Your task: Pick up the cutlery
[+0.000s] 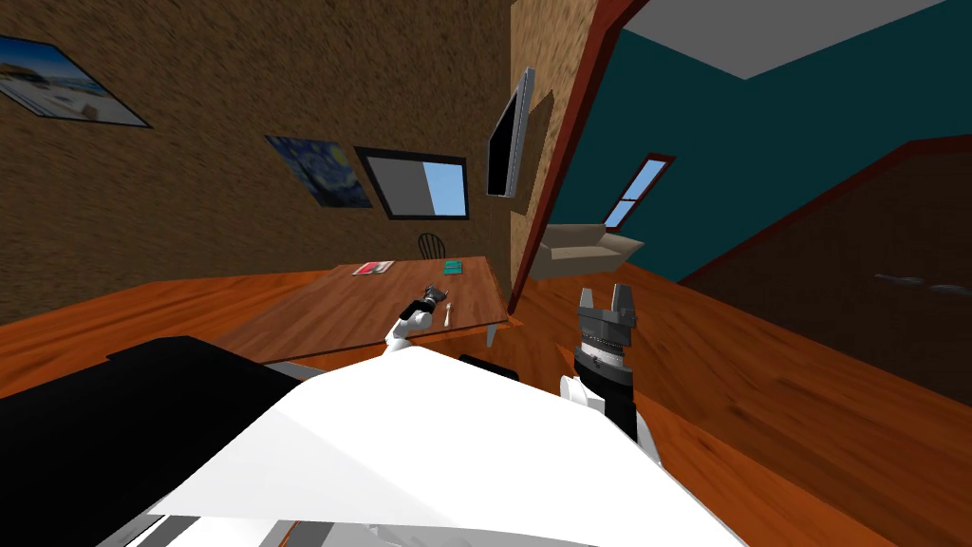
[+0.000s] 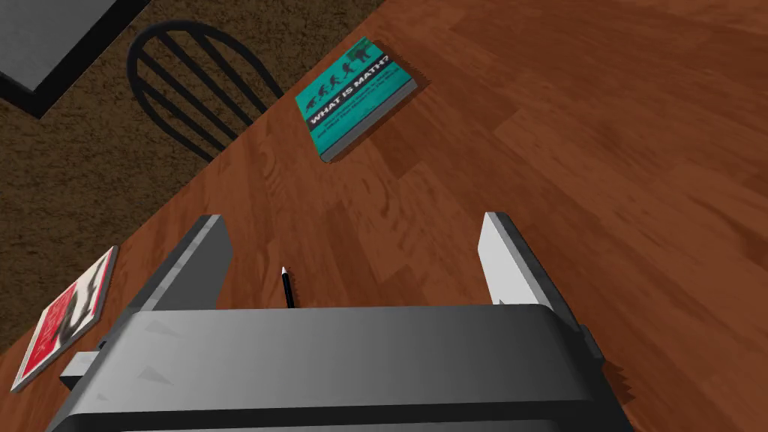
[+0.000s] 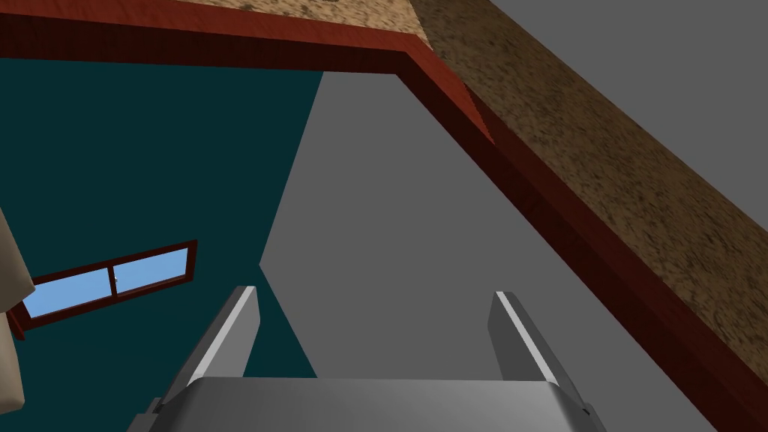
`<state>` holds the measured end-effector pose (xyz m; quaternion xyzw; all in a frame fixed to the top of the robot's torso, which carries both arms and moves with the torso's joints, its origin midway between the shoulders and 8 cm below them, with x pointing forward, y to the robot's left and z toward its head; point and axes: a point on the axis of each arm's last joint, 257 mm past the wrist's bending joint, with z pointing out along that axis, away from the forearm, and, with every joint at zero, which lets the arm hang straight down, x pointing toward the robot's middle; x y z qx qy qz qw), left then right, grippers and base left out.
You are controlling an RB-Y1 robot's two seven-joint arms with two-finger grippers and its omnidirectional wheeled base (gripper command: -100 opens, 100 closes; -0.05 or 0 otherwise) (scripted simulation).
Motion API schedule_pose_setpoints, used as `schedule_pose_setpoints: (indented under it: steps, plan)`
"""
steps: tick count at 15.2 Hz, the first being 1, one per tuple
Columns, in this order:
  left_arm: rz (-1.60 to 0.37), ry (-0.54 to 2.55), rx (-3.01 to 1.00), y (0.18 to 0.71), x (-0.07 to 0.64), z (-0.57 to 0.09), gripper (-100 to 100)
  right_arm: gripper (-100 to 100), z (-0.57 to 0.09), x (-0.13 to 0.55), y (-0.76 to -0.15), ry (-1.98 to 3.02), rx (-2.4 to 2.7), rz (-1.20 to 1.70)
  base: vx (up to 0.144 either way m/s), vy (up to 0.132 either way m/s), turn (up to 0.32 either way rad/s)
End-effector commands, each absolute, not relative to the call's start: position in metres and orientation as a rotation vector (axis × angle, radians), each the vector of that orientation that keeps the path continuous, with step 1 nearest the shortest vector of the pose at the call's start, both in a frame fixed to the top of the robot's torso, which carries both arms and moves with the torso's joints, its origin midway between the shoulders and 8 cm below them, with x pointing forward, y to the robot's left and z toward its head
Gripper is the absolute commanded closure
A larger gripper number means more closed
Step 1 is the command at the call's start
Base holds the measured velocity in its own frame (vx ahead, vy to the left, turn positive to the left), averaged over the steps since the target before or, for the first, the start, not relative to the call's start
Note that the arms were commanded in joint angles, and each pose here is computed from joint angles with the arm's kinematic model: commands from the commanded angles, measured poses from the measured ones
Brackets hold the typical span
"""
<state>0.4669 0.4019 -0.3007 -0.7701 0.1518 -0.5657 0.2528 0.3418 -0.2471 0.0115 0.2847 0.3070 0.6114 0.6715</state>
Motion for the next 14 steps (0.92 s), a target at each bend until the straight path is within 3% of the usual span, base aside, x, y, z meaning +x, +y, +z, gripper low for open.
schedule_pose_setpoints:
  steps: [1, 14]
  plan:
    - [-1.516, 0.373, -2.166, 0.406, 0.465, -0.319, -100, 0, 0.011, 0.342, -0.247, 0.692, 0.641, 1.377, 0.016, -0.027, -0.011]
    - [-1.344, 0.024, -2.605, 0.427, 0.438, -0.422, -100, 0, 0.011, 0.342, -0.247, 0.692, 0.641, 1.377, 0.012, -0.025, -0.011]
